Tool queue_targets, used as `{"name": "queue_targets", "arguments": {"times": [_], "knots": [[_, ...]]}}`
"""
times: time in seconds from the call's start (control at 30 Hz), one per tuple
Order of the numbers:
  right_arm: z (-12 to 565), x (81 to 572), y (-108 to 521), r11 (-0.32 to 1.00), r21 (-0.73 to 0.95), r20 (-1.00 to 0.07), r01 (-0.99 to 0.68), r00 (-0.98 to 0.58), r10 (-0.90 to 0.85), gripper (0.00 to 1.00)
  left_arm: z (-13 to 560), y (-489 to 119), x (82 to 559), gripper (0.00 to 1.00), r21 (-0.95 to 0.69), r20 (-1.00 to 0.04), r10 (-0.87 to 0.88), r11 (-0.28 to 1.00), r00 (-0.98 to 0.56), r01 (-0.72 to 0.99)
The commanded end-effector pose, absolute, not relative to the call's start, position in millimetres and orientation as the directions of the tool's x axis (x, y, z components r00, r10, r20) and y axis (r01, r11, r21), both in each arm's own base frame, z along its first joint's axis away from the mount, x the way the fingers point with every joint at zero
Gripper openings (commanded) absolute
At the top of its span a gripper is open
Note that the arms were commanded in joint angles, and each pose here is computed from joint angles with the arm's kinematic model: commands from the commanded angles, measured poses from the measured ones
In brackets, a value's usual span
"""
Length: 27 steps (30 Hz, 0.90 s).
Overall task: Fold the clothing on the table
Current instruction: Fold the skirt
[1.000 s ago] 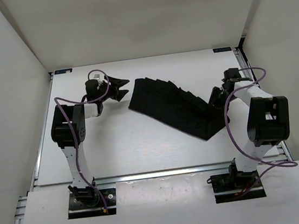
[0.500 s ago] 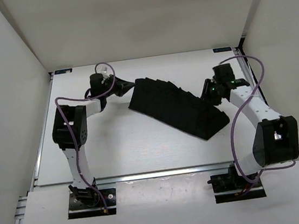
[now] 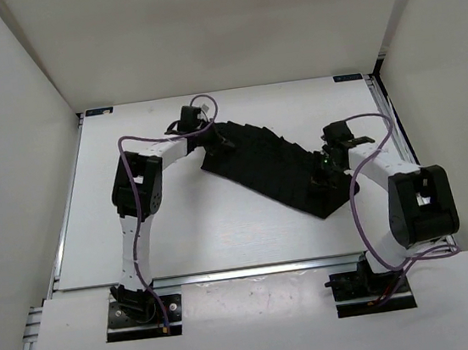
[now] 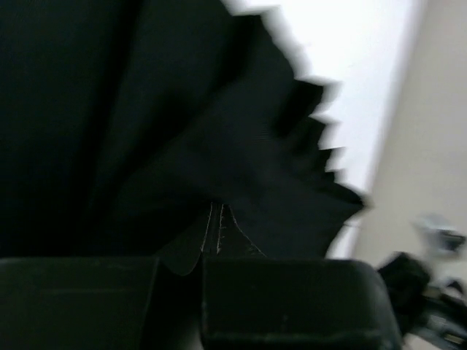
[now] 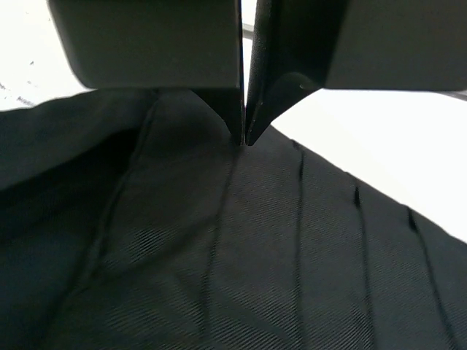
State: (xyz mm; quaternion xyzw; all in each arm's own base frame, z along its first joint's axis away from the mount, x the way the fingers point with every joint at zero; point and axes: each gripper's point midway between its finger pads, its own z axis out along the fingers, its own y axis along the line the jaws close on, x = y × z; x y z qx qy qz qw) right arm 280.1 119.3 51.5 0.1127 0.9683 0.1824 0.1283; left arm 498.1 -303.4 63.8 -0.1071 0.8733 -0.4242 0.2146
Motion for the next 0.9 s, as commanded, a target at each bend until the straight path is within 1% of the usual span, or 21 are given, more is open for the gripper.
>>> {"name": "queue_targets", "arguments": {"times": [0.0,0.07,0.17,0.23,0.27,0.3,0.33,0.37,0.4,0.43,0.5,0.53,0.6,0.63,0.67,0.7,0.73,0.77,0.8,0.83,0.87], "knots": [[47,287,113,0.890,0.403,-0.182,0.212,-0.935,0.305,0.07,29,-281,470,0.00,-0.576,-0.295,-0.257,0.816,-0.920,-0.044],[46,289,110,0.892,0.396,-0.167,0.218,-0.938,0.303,0.07,22,-273,465,0.00,-0.478,-0.324,-0.185,0.878,-0.928,-0.009],[43,297,107,0.893,0.392,-0.143,0.222,-0.944,0.298,0.08,14,-258,441,0.00,-0.349,-0.323,-0.118,0.937,-0.939,0.003],[32,302,106,0.892,0.382,-0.093,0.241,-0.951,0.296,0.07,13,-249,426,0.00,-0.340,-0.315,-0.120,0.940,-0.941,-0.006],[36,306,108,0.892,0.391,-0.087,0.226,-0.956,0.280,0.06,13,-243,414,0.00,-0.347,-0.307,-0.137,0.937,-0.942,-0.024],[30,310,110,0.897,0.386,-0.076,0.215,-0.962,0.263,0.06,-1,-234,400,0.00,-0.352,-0.271,-0.152,0.935,-0.950,-0.049],[22,309,111,0.894,0.385,-0.037,0.227,-0.965,0.261,0.05,11,-226,397,0.00,-0.373,-0.281,-0.177,0.926,-0.943,-0.063],[20,314,112,0.896,0.385,-0.029,0.221,-0.968,0.251,0.05,11,-218,385,0.00,-0.386,-0.273,-0.197,0.919,-0.941,-0.080],[21,321,115,0.899,0.390,-0.045,0.198,-0.971,0.233,0.05,1,-209,369,0.00,-0.383,-0.238,-0.220,0.916,-0.946,-0.116],[13,318,115,0.902,0.380,-0.018,0.203,-0.974,0.226,0.05,10,-201,368,0.00,-0.402,-0.256,-0.236,0.908,-0.937,-0.119],[17,339,118,0.912,0.381,-0.079,0.153,-0.977,0.197,0.04,6,-189,341,0.00,-0.398,-0.231,-0.252,0.906,-0.940,-0.145],[17,342,117,0.911,0.385,-0.083,0.151,-0.977,0.197,0.04,14,-183,346,0.00,-0.408,-0.261,-0.270,0.901,-0.927,-0.148],[29,359,122,0.903,0.417,-0.144,0.097,-0.975,0.171,0.06,15,-174,339,0.00,-0.422,-0.264,-0.292,0.892,-0.919,-0.162],[39,363,125,0.896,0.437,-0.169,0.078,-0.971,0.167,0.09,16,-174,341,0.00,-0.442,-0.259,-0.299,0.882,-0.919,-0.163],[53,368,128,0.886,0.461,-0.206,0.048,-0.965,0.160,0.13,19,-172,342,0.00,-0.458,-0.254,-0.306,0.874,-0.917,-0.165],[60,368,132,0.880,0.475,-0.219,0.030,-0.964,0.151,0.24,20,-172,344,0.00,-0.470,-0.247,-0.313,0.866,-0.917,-0.169],[77,374,129,0.875,0.484,-0.270,0.007,-0.950,0.157,0.31,20,-173,346,0.00,-0.481,-0.241,-0.312,0.861,-0.919,-0.166],[90,375,129,0.872,0.488,-0.309,-0.020,-0.939,0.151,0.42,20,-174,346,0.00,-0.492,-0.238,-0.309,0.856,-0.921,-0.160],[87,369,126,0.874,0.487,-0.300,-0.012,-0.942,0.154,0.48,25,-177,350,0.00,-0.508,-0.244,-0.314,0.847,-0.917,-0.155],[99,368,121,0.873,0.487,-0.334,-0.029,-0.930,0.155,0.59,32,-179,354,0.00,-0.534,-0.241,-0.326,0.831,-0.914,-0.156],[108,366,114,0.873,0.486,-0.358,-0.034,-0.920,0.163,0.64,45,-184,359,0.00,-0.569,-0.259,-0.335,0.811,-0.906,-0.137]]}}
